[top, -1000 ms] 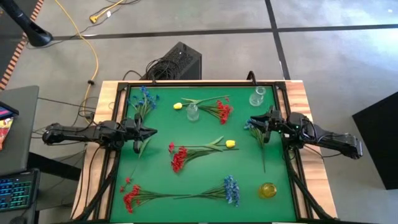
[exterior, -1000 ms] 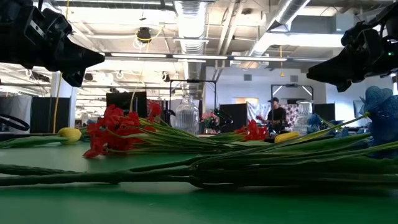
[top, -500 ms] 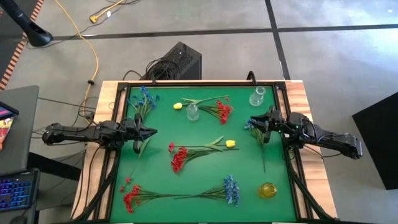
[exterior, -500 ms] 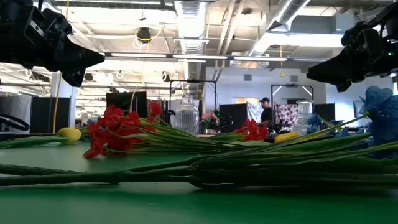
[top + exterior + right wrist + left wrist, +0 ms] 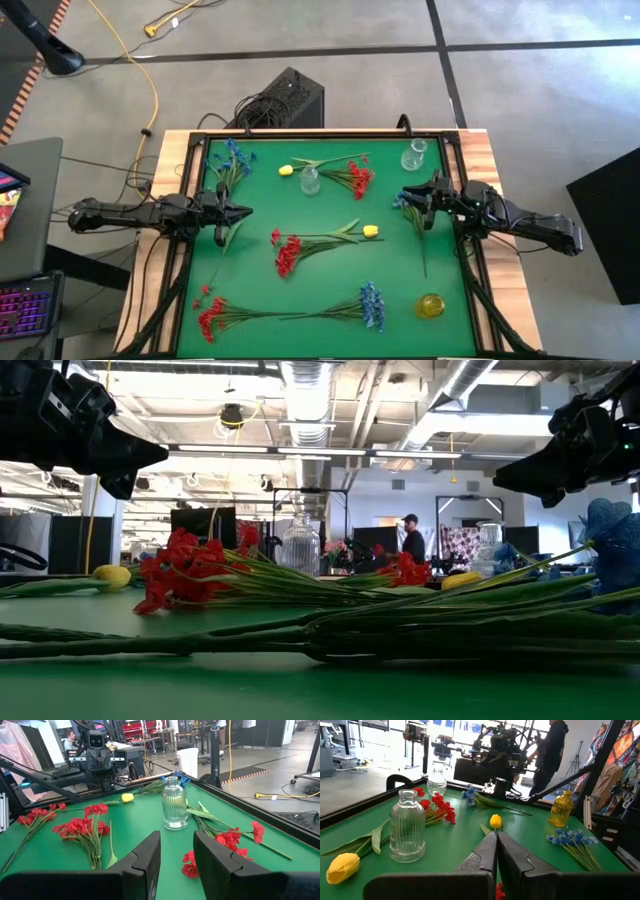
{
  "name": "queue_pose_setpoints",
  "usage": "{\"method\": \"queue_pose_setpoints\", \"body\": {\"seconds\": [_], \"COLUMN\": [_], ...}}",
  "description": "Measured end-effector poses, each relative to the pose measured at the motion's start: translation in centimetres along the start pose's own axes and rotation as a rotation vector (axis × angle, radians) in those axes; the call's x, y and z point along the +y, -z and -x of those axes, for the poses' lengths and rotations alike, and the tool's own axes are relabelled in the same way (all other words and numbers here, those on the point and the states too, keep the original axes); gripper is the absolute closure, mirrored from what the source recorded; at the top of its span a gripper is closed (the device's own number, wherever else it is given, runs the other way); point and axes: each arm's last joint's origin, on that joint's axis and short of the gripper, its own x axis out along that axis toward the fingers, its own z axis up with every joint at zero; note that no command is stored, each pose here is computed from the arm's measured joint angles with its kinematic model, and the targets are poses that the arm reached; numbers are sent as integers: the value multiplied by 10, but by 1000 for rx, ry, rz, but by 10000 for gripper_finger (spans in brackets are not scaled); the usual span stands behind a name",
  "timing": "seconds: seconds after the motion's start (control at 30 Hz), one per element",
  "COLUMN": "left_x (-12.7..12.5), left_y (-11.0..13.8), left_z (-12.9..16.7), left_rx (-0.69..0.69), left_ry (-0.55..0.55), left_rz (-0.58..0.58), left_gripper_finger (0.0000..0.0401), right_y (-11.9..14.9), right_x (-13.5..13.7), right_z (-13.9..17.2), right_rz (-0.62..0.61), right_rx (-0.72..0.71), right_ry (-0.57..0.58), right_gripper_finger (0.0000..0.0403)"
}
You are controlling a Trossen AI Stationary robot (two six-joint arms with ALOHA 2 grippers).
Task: Sort flowers into vase by color
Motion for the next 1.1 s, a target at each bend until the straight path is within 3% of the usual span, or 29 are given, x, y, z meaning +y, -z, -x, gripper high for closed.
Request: {"method": "queue_pose_setpoints", "body": {"seconds": [1.0,1.1], "left_x": [0,0], "left_y": [0,0], "left_z": [0,0], "left_rx": [-1,-2], "left_ry": [0,0], "left_rz": [1,47], "left_gripper_finger": [401,401], "right_y": [0,0], "right_x": [0,0], "right_z": [0,0], "right_rz": [0,0], "right_rx": [0,0], "right_ry": [0,0], "right_gripper_finger": [260,260]}}
